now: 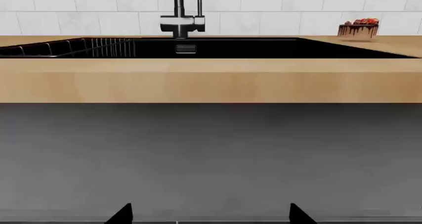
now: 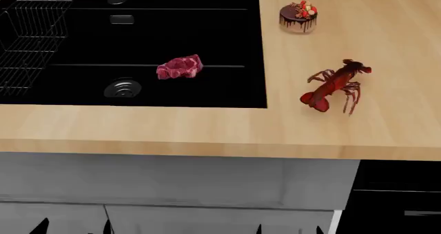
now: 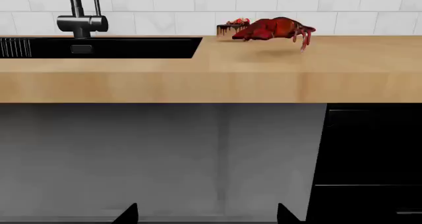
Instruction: Pick the lobster from the counter and place it in the sink
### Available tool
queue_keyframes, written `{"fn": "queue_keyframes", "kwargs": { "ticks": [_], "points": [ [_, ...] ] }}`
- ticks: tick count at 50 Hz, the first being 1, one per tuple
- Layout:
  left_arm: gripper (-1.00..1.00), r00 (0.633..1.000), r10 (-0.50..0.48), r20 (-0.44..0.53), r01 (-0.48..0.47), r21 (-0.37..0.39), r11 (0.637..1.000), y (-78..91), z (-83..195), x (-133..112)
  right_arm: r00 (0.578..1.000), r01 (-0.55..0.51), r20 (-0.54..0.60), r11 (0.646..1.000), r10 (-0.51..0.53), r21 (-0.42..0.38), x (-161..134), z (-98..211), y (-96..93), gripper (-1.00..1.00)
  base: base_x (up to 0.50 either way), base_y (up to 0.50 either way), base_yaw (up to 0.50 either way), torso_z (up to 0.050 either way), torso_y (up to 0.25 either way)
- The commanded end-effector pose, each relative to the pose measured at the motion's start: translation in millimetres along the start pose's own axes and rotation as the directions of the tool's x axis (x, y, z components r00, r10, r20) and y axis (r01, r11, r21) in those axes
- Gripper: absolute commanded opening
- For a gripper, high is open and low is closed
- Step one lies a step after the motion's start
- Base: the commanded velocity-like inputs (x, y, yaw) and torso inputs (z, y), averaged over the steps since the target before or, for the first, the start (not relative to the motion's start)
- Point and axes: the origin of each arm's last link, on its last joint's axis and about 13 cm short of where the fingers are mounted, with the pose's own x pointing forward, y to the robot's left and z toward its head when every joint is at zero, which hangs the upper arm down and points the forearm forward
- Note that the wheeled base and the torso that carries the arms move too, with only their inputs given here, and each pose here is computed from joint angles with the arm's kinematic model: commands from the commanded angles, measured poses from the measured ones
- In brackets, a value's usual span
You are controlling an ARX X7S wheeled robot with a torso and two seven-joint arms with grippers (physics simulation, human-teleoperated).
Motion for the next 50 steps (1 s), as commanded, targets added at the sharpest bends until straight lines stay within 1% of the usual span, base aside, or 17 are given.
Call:
{"fn": "queue_keyframes", "kwargs": {
  "ticks": [1,2,12,27,30,35,36,37,50],
  "points": [
    [1.00,1.000,0.000,0.000,0.000,0.000,1.000,0.1,0.0,0.0,1.000,0.000,0.000,1.000,0.000,0.000,0.0,0.0,0.3,1.00,0.00,0.00,0.00,0.000,0.000],
    [1.00,1.000,-0.002,0.003,0.002,0.002,1.000,-0.3,1.0,-0.1,1.000,-0.001,-0.005,1.000,0.001,0.008,0.3,-0.3,0.6,1.00,0.00,0.00,0.00,0.000,0.000],
    [1.00,1.000,-0.011,0.011,0.011,0.001,1.000,-0.7,1.9,0.2,1.000,-0.003,-0.002,1.000,0.003,0.000,-0.4,0.5,1.1,1.00,0.00,0.00,0.00,0.000,0.000],
    [1.00,1.000,-0.019,0.010,0.019,-0.029,0.999,0.3,2.7,1.1,1.000,0.001,-0.001,1.000,-0.001,-0.002,-0.7,1.2,1.2,1.00,0.00,0.00,0.00,0.000,0.000],
    [1.00,1.000,-0.020,0.004,0.020,-0.016,1.000,0.6,1.9,1.8,1.000,0.001,0.000,1.000,-0.001,0.001,-1.0,1.4,1.6,1.00,0.00,0.00,0.00,0.000,0.000],
    [1.00,1.000,-0.018,0.010,0.018,-0.017,1.000,1.3,2.4,1.6,1.000,0.004,0.001,1.000,-0.004,-0.002,-1.3,2.5,1.7,1.00,0.00,0.00,0.00,0.000,0.000],
    [1.00,0.993,-0.031,0.114,0.029,0.015,0.999,2.0,29.2,4.5,0.996,0.039,0.079,0.999,-0.036,-0.035,-3.2,27.0,-4.1,1.00,0.00,0.00,0.00,0.000,0.000],
    [1.00,0.993,-0.030,0.117,0.028,0.014,0.999,2.0,30.1,3.8,0.992,0.035,0.126,0.999,-0.031,-0.028,-3.6,37.5,-3.0,1.00,0.00,0.00,0.00,0.000,0.000],
    [1.00,0.989,-0.025,0.146,0.023,0.012,1.000,1.2,35.5,2.9,0.986,0.041,0.165,0.999,-0.037,-0.026,-4.8,46.7,-3.2,1.00,0.00,0.00,0.00,0.000,0.000]
  ]
}}
